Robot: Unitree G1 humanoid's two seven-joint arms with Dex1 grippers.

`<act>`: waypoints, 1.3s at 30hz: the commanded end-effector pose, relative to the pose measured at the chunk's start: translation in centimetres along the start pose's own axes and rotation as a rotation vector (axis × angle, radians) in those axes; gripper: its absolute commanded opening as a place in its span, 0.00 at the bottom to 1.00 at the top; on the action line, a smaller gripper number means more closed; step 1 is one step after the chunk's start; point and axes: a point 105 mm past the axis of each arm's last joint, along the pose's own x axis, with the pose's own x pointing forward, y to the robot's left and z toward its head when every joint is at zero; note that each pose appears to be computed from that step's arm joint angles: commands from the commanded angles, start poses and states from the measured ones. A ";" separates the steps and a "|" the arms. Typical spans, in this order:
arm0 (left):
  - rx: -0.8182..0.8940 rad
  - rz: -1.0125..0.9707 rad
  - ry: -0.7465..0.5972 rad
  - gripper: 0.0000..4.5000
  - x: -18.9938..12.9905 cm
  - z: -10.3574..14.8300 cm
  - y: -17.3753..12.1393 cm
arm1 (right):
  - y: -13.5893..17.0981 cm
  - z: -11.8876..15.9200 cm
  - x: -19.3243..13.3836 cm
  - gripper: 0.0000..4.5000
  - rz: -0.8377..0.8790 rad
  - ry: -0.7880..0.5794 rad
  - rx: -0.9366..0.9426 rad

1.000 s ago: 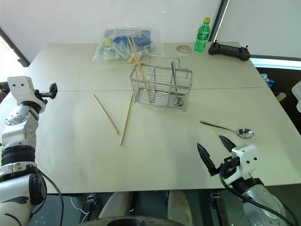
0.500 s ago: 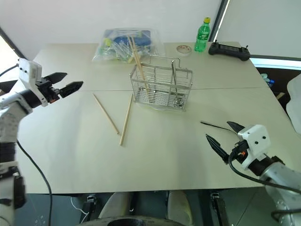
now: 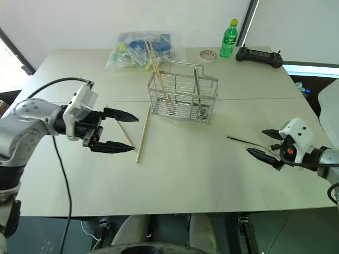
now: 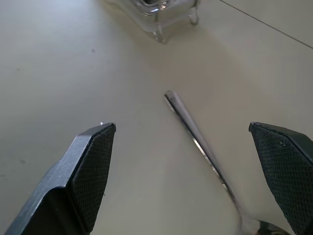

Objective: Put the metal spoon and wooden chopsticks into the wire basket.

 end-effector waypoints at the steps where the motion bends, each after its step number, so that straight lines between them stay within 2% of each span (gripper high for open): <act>1: 0.059 -0.044 -0.010 0.99 1.5 0.8 -0.1 | -1.5 -0.1 0.7 1.00 -0.024 0.029 0.042; 5: 0.063 -0.071 -0.041 0.99 2.1 1.6 -0.2 | -1.8 -0.9 1.7 1.00 0.003 0.078 0.121; 13: 0.070 -0.061 -0.029 0.99 1.7 1.6 -0.2 | -0.3 -3.1 2.6 1.00 0.100 0.132 0.107; 20: 0.070 -0.041 -0.048 0.99 1.6 2.2 -0.1 | -0.5 -4.2 3.1 1.00 0.083 0.142 0.097; 28: 0.085 -0.015 -0.066 0.99 1.6 2.9 0.4 | -2.7 -4.5 3.8 1.00 -0.046 0.124 0.120; 31: 0.091 -0.008 -0.071 1.00 1.6 3.1 0.5 | -2.9 -4.9 3.8 0.82 -0.060 0.148 0.122; 37: 0.092 -0.009 -0.077 1.00 1.5 3.4 0.6 | -2.6 -5.4 3.7 0.11 -0.049 0.171 0.131; 38: 0.092 -0.011 -0.077 1.00 1.5 3.4 0.5 | -2.6 -5.5 3.6 0.01 -0.051 0.175 0.132; 39: 0.092 -0.012 -0.076 1.00 1.5 3.4 0.5 | -2.5 -5.6 3.6 0.01 -0.051 0.178 0.138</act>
